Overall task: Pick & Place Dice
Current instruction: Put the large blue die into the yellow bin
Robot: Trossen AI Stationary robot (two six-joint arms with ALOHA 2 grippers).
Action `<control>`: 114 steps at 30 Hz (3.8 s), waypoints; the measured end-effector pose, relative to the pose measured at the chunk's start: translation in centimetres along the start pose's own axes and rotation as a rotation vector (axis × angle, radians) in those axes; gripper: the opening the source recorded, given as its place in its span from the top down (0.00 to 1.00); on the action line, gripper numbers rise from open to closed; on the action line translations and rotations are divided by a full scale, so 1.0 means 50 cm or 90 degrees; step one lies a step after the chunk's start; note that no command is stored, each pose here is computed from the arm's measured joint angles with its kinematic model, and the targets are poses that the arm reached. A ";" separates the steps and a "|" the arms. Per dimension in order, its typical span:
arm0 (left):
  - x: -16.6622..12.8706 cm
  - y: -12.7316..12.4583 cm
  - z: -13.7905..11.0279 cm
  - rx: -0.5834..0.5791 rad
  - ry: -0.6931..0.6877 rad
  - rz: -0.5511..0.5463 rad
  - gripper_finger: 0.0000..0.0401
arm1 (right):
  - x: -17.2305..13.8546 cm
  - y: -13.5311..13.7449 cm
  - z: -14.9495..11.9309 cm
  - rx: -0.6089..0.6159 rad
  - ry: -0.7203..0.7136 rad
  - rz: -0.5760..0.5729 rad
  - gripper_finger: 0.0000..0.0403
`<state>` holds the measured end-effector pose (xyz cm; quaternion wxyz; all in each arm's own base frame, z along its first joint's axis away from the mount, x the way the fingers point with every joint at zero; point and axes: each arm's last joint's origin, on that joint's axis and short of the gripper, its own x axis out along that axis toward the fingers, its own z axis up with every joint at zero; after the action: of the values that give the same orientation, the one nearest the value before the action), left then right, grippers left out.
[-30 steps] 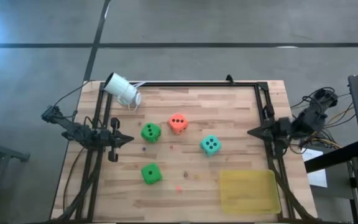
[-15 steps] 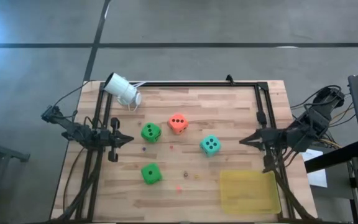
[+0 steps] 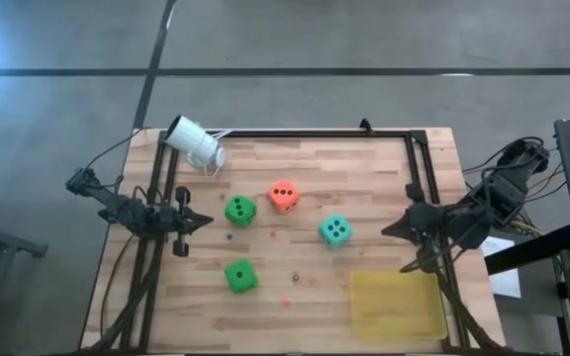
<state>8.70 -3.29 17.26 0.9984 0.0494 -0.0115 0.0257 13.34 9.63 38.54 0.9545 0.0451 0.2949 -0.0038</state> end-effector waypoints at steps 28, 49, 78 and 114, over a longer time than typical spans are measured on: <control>0.000 0.006 -0.001 -0.024 0.006 0.063 0.99 | 0.184 -0.089 0.026 0.148 0.133 -0.254 0.98; 0.000 0.006 -0.001 -0.024 0.006 0.063 0.99 | 0.303 -0.098 0.019 0.102 0.245 -0.296 0.91; 0.000 0.006 -0.001 -0.024 0.006 0.063 0.99 | 0.348 -0.084 -0.002 0.214 0.285 -0.278 0.01; 0.000 0.006 -0.001 -0.024 0.006 0.063 0.99 | 0.441 -0.108 -0.057 0.273 0.420 -0.234 0.01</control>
<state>8.66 -3.01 17.25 0.9967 0.0295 -0.0097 0.0747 29.76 4.92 23.36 0.7616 0.1883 0.5797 -0.2200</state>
